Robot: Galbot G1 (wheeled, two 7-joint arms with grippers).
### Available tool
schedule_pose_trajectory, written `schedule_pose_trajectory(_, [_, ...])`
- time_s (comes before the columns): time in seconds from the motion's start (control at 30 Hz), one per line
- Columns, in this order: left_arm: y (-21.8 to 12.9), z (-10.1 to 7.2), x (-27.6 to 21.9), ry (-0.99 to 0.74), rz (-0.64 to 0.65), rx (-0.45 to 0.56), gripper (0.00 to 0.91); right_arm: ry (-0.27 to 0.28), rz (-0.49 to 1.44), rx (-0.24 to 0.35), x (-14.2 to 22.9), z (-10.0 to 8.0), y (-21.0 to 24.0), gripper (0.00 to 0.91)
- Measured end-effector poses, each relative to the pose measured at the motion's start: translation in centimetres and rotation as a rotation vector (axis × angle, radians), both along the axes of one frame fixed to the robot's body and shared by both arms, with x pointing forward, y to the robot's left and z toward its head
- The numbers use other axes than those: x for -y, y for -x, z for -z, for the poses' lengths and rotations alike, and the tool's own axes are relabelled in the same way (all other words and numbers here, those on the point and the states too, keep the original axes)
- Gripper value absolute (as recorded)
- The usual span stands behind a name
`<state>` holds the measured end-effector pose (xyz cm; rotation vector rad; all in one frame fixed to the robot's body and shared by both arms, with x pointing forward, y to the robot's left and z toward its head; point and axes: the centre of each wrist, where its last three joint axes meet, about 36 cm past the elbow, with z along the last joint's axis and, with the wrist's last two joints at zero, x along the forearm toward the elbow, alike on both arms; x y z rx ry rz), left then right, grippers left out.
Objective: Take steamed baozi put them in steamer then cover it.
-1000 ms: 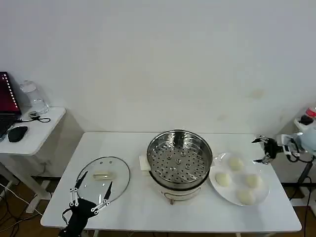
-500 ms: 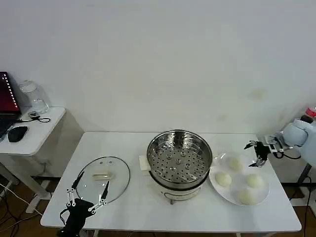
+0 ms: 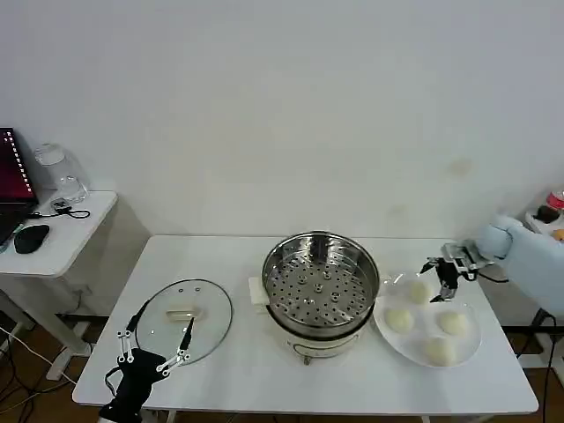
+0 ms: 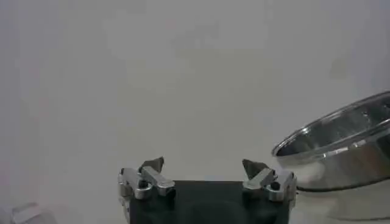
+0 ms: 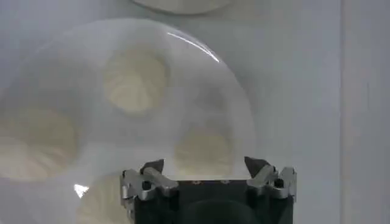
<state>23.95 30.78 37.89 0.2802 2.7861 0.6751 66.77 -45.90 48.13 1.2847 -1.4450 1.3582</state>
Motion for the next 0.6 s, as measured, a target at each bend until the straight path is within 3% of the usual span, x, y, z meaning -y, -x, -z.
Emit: schedule_pose_trajectory(0.6, [-0.1, 0.0, -0.2, 0.002, -0.013, -0.002, 0.907, 0.059, 0.006, -0.038, -0.6, 2.3, -1.4, 0.907])
